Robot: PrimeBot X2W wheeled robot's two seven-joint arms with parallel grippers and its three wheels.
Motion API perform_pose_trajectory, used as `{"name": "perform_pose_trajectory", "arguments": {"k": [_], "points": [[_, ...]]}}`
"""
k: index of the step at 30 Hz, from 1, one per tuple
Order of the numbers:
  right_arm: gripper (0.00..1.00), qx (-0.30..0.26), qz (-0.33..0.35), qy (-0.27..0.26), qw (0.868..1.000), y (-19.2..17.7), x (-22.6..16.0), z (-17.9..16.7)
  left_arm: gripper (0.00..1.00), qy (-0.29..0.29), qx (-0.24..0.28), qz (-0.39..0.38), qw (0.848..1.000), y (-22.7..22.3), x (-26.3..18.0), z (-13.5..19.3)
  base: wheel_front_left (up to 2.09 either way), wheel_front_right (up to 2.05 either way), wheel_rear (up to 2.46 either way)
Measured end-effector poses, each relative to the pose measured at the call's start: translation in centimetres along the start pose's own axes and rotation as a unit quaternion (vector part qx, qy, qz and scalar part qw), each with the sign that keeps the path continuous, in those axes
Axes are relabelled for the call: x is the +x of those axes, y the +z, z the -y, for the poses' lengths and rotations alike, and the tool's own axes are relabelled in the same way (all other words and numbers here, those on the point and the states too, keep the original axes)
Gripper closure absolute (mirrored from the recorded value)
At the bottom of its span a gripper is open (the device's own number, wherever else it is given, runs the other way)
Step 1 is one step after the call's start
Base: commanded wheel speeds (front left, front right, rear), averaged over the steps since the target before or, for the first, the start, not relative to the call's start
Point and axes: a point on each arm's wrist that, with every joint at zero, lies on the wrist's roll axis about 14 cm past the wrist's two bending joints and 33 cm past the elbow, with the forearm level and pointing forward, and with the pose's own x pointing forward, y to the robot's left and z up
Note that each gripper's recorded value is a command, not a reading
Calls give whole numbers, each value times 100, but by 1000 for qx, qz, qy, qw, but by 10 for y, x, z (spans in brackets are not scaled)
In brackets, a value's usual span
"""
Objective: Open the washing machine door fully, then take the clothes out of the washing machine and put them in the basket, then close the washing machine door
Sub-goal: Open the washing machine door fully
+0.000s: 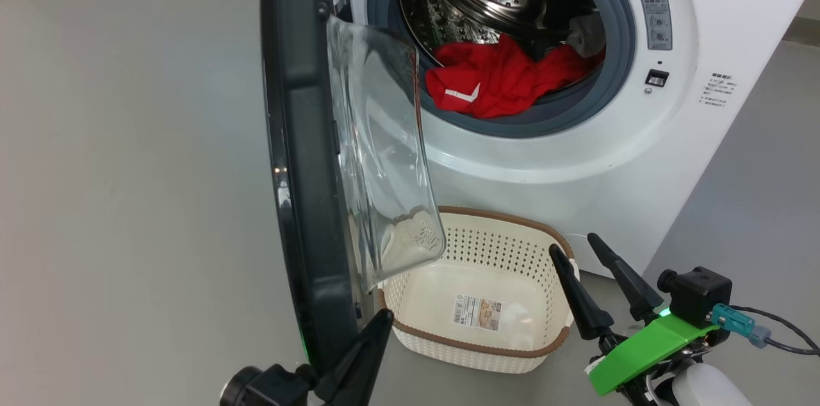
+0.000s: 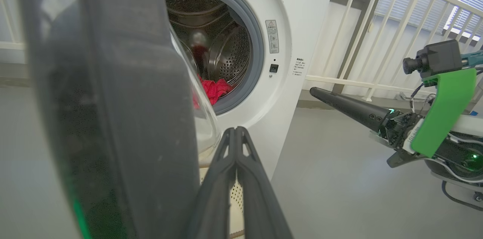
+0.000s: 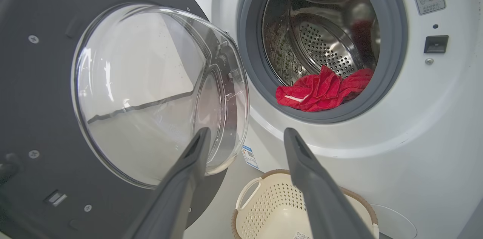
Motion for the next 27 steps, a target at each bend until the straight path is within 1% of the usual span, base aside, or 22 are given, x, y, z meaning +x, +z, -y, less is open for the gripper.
{"name": "perform_pose_trajectory", "arguments": {"k": [3,12,22,27], "points": [[0,1,1,1,1000,1,0,-2,100,16,-2,-10,1000,-7,-3,-8,0,0,0],[0,-3,6,11,1000,6,2,-11,100,53,4,-4,999,-4,-12,-27,0,0,0],[0,1,2,19,1000,2,6,-15,100,128,28,3,991,9,-31,-77,0,0,0],[0,3,0,24,1000,0,9,-18,100,153,38,9,987,17,-40,-93,0,0,0]]}}
